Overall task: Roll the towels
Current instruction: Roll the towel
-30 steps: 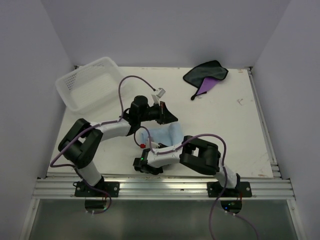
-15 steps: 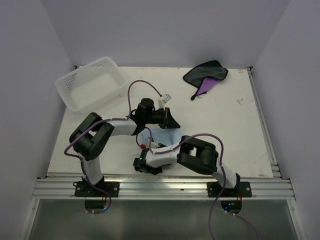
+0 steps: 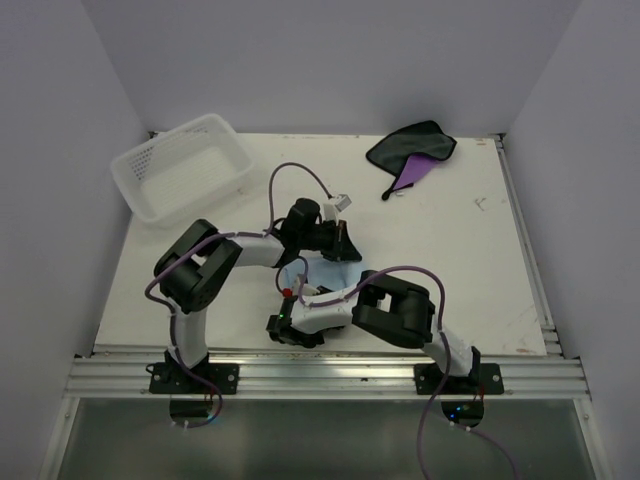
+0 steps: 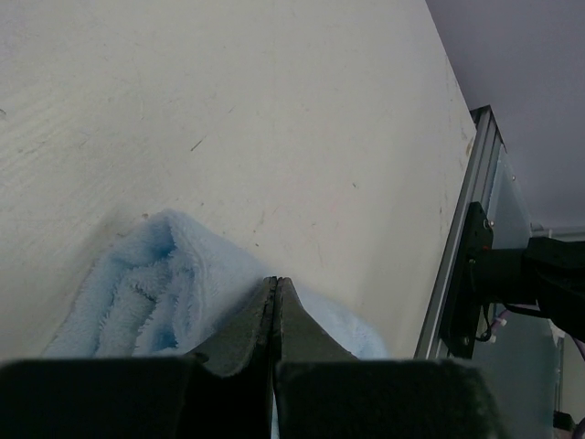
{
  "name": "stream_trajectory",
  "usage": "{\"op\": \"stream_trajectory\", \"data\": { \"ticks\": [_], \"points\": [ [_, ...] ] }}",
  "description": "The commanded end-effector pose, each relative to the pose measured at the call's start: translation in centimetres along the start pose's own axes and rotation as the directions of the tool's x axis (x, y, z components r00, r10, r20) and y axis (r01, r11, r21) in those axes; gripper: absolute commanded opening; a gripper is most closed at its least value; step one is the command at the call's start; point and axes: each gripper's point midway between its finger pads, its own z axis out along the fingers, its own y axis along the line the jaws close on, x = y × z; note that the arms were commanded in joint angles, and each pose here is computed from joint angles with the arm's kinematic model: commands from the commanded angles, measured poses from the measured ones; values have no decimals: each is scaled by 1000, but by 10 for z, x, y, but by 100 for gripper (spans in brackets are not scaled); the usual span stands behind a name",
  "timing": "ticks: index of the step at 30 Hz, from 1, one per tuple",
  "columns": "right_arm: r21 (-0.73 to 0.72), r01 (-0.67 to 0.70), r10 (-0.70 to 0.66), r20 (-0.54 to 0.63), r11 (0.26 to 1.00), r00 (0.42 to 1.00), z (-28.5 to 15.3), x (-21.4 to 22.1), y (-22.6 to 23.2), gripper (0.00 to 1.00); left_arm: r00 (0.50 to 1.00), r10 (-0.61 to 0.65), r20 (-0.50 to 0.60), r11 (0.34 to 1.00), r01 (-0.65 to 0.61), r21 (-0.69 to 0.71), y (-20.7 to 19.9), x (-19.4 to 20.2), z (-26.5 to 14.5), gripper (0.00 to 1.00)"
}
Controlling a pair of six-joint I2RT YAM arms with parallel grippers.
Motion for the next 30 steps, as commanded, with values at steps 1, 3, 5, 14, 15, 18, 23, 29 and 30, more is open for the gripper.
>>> {"op": "stream_trajectory", "data": {
  "ticks": [1, 3, 5, 14, 15, 18, 23, 29, 30],
  "points": [
    [-20, -33, 34, 27, 999, 999, -8, -10, 3, 16, 1000, 29, 0, 999, -29, -36, 15, -2, 10, 0],
    [-21, -29, 30, 28, 999, 999, -9, -10, 3, 17, 1000, 21, -2, 999, -21, -44, 19, 0, 13, 0],
    [-24, -25, 26, 25, 999, 999, -8, -9, 4, 18, 1000, 17, -3, 999, -17, -50, 21, 0, 14, 0],
    [-12, -33, 34, 27, 999, 999, -9, -7, -2, 37, 1000, 9, -21, 997, -10, -73, 31, 2, 20, 0],
    [-8, -34, 34, 29, 999, 999, -9, -6, -4, 39, 1000, 2, -28, 997, -4, -79, 34, 5, 21, 0],
    [6, -33, 33, 30, 999, 999, -10, -5, -8, 46, 999, -1, -32, 997, -1, -80, 36, 6, 23, 0],
    [21, -40, 39, 32, 999, 999, -14, -1, -15, 54, 1000, -4, -31, 996, 2, -84, 38, 5, 24, 0],
    [25, -60, 59, 35, 998, 998, -19, 6, -20, 56, 999, 2, -32, 995, -5, -100, 39, 4, 23, 0],
    [23, -70, 69, 39, 997, 997, -20, 6, -20, 56, 1000, 2, -31, 994, -5, -106, 40, 4, 22, 0]
  ]
}}
